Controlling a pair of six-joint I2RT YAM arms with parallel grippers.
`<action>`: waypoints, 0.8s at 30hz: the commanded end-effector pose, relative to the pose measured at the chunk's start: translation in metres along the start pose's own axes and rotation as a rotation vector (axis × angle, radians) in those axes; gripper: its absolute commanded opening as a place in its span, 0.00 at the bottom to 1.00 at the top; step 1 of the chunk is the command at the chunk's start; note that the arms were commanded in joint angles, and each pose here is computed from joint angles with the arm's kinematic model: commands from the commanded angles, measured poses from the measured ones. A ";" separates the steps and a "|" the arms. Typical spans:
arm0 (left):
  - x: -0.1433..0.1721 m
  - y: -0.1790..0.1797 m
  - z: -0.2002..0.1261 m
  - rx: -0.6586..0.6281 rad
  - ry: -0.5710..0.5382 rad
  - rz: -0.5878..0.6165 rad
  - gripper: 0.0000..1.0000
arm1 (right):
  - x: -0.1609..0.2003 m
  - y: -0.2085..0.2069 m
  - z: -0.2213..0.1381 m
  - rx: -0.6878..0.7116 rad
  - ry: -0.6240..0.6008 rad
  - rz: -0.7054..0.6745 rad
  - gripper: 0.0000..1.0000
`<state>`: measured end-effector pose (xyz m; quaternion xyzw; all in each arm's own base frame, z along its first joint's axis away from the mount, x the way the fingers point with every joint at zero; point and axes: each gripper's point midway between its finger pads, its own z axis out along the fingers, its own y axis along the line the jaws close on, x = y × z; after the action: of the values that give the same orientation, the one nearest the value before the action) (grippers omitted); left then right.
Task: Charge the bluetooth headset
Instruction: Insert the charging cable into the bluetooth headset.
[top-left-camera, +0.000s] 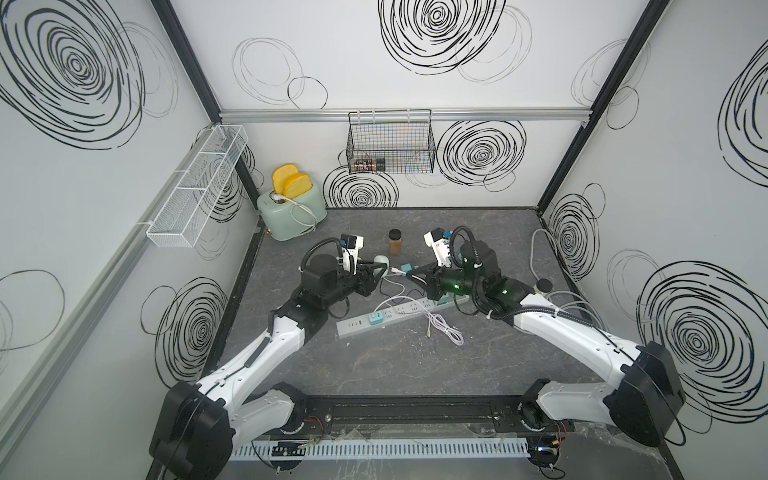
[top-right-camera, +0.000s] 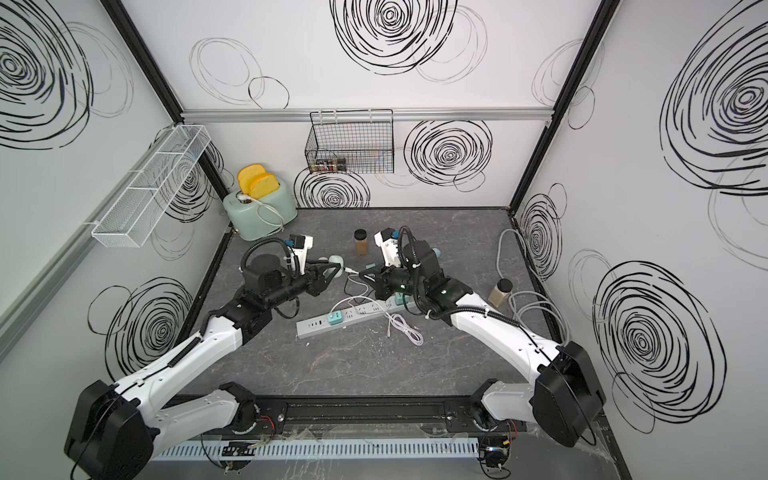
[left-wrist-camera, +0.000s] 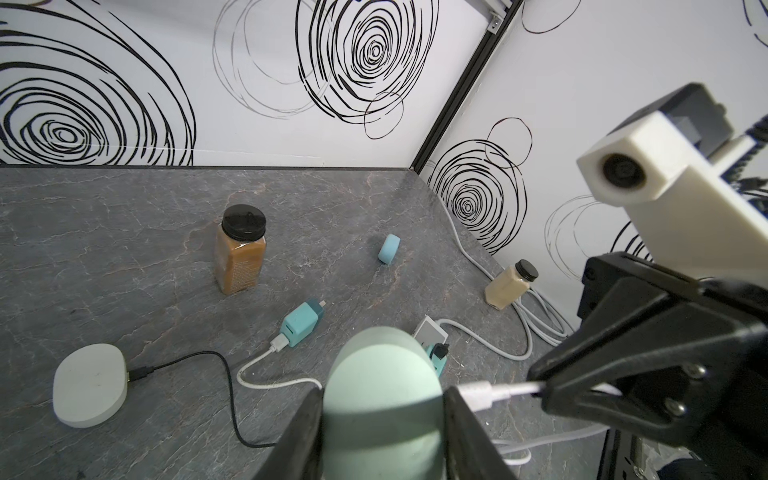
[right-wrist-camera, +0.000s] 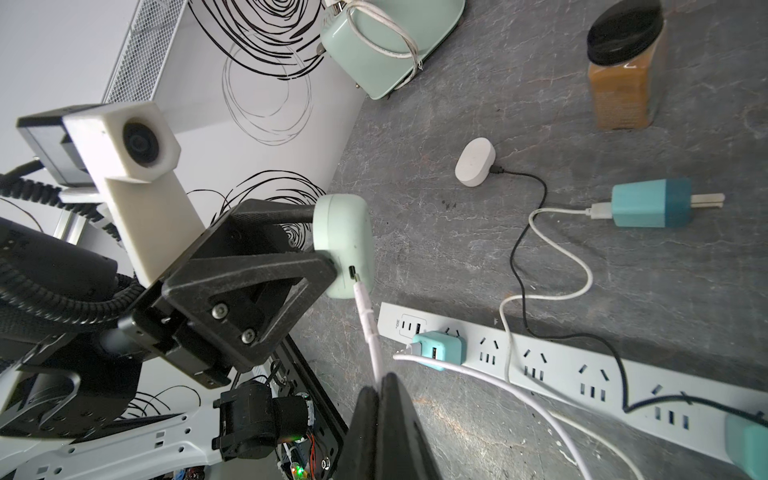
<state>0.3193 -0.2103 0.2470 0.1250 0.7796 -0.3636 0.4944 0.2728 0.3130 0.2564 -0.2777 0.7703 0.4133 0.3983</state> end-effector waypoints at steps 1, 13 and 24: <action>-0.013 -0.011 -0.002 0.043 -0.061 0.044 0.21 | -0.014 0.009 0.001 -0.028 -0.034 -0.002 0.01; -0.012 -0.011 -0.003 0.042 -0.066 0.055 0.21 | -0.016 0.012 0.000 -0.024 -0.048 -0.008 0.01; -0.010 -0.012 -0.005 0.047 -0.056 0.067 0.20 | -0.018 0.011 0.003 -0.013 -0.056 -0.008 0.00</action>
<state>0.3182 -0.2104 0.2460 0.1340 0.7758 -0.3602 0.5005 0.2712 0.3175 0.2541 -0.2734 0.7730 0.4162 0.3931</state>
